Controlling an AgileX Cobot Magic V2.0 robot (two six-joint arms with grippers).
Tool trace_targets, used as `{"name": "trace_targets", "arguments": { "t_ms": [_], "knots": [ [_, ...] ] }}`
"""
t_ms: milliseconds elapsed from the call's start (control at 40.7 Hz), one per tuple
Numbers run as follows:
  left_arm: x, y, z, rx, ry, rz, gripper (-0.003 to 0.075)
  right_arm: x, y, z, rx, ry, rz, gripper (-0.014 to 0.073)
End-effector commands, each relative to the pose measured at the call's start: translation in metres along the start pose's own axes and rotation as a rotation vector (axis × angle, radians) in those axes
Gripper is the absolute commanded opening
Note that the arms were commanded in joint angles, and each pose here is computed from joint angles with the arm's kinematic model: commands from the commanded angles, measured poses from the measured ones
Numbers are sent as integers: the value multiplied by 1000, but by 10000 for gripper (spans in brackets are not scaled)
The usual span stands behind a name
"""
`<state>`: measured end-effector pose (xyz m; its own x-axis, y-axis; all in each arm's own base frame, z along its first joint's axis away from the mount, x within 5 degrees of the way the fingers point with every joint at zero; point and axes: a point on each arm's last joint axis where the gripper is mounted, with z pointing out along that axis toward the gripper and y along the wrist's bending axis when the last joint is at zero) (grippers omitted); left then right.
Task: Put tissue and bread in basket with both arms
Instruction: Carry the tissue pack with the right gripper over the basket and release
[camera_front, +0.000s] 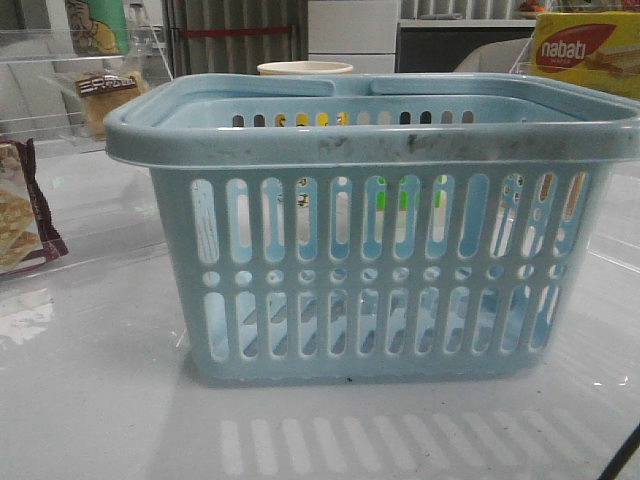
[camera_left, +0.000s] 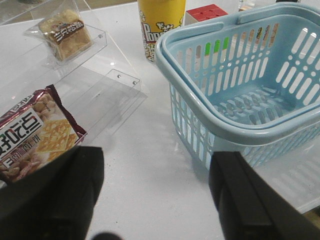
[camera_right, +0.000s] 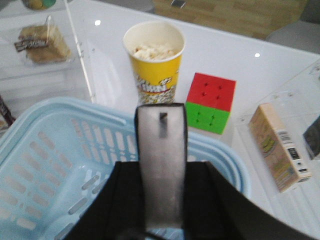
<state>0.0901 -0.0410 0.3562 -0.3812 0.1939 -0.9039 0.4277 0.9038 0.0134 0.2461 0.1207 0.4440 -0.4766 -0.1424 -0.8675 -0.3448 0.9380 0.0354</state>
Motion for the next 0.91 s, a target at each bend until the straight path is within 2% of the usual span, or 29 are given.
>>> {"name": "trace_targets", "arguments": {
  "t_ms": [0,98,344,418,492,590,639,811,885],
  "knots": [
    [-15,-1,-4,7,-103,-4,507,-7,14,11,-43,-47,-25,192],
    [-15,-1,-4,7,-103,-4,507,2,25,41,-61,26,-42,193],
    [-15,-1,-4,7,-103,-4,507,29,35,106,-51,190,-63,211],
    [-15,-1,-4,7,-103,-4,507,36,36,120,-46,226,-67,281],
    [-15,-1,-4,7,-103,-4,507,42,37,130,-43,251,-70,398],
    [-15,-1,-4,7,-103,-4,507,44,37,134,-41,262,-72,550],
    [-15,-1,-4,7,-103,-4,507,44,37,134,-40,260,-74,577],
    [-15,-1,-4,7,-103,-4,507,35,34,120,-28,222,-93,571],
    [-15,-1,-4,7,-103,-4,507,28,31,102,-21,194,-96,571]
  ]
}}
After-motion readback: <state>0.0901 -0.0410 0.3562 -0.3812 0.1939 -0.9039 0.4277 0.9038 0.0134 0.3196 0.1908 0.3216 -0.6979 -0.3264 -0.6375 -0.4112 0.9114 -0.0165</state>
